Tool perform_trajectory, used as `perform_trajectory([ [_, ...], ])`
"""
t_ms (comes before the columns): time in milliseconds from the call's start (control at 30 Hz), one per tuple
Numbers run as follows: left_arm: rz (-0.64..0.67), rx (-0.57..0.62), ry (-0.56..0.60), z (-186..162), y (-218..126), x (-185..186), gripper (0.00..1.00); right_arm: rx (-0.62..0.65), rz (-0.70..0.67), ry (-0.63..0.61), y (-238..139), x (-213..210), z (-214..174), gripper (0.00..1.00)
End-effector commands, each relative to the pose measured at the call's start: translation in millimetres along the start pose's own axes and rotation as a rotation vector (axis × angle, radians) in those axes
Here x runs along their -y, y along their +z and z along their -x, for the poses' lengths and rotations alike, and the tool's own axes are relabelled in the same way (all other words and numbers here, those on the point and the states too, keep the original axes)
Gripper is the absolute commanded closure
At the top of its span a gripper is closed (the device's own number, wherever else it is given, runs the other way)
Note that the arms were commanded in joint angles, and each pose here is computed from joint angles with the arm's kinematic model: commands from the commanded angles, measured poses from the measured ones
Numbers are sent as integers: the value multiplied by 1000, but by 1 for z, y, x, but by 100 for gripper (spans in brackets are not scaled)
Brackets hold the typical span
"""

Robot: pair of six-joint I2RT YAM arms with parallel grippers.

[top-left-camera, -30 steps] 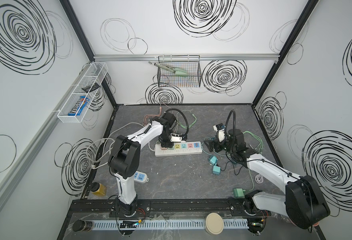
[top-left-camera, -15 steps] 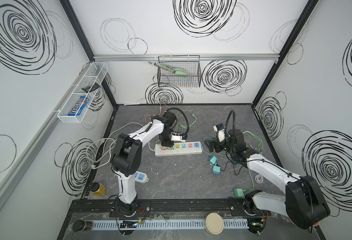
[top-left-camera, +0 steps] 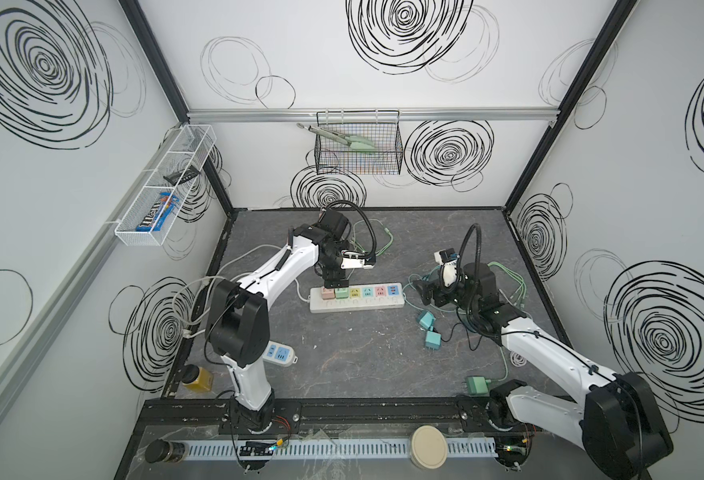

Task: Insert the plug
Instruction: 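Release the green block with the left gripper while the right moves toward teal chargers, then lower the right gripper onto a teal charger block while the left draws back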

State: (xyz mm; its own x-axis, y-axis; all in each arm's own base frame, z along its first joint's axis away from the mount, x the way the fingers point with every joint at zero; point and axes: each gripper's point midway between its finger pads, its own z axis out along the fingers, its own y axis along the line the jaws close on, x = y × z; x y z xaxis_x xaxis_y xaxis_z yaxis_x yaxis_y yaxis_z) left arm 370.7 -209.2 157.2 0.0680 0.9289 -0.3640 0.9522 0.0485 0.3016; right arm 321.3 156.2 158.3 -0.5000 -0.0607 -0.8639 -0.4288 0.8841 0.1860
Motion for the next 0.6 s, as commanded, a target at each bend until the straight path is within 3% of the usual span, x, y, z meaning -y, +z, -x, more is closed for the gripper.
perform_trajectory([
  [0, 120, 191, -24, 36, -34, -13, 4, 34, -85, 128, -7, 18, 1, 3],
  [167, 359, 456, -161, 70, -81, -40, 4, -63, -100, 288, -12, 23, -17, 3],
  [300, 413, 662, -339, 94, -114, -51, 4, -159, -61, 348, -15, 13, -36, 3],
  [400, 442, 734, -502, 104, -122, -60, 4, -224, -95, 445, -20, 15, -54, 3],
  [567, 491, 750, -749, 108, -114, -60, 4, -315, -102, 530, -32, 9, -78, 3],
])
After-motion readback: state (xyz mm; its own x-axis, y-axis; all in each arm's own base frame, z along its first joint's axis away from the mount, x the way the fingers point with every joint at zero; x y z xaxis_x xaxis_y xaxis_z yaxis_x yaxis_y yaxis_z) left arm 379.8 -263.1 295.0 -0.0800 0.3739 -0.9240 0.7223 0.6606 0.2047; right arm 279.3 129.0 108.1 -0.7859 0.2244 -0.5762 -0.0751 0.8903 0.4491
